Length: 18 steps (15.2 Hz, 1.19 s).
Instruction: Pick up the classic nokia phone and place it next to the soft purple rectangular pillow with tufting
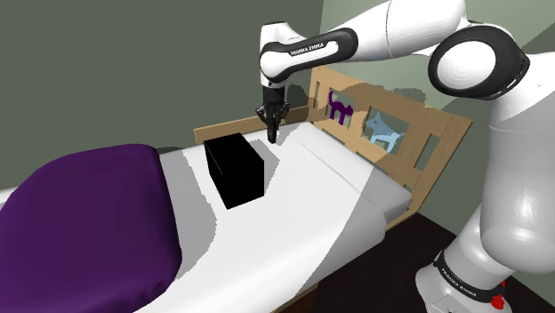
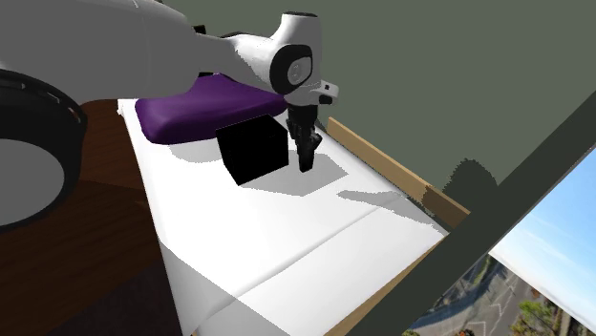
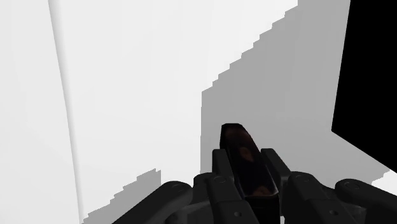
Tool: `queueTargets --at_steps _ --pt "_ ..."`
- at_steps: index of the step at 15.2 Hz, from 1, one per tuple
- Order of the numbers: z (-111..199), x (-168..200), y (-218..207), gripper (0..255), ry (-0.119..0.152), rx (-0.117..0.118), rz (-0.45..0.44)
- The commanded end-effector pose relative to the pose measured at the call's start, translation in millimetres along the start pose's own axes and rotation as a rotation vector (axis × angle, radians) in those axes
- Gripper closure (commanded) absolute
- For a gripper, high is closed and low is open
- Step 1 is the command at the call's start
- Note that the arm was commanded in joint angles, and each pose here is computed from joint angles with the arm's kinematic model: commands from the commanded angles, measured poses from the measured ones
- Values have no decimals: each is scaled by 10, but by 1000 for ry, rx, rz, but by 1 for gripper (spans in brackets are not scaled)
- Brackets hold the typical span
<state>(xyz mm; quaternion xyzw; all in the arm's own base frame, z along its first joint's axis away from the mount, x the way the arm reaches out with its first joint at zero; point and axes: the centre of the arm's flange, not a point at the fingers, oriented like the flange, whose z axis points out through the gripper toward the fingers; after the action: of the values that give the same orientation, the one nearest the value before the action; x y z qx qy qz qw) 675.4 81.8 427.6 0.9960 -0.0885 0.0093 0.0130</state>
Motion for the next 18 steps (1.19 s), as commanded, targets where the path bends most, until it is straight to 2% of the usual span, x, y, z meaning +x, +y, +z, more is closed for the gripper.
queueTargets --at_steps 1,18 --pt "-101 3 9 255 0 0 0" --pt "-998 22 30 255 0 0 0"
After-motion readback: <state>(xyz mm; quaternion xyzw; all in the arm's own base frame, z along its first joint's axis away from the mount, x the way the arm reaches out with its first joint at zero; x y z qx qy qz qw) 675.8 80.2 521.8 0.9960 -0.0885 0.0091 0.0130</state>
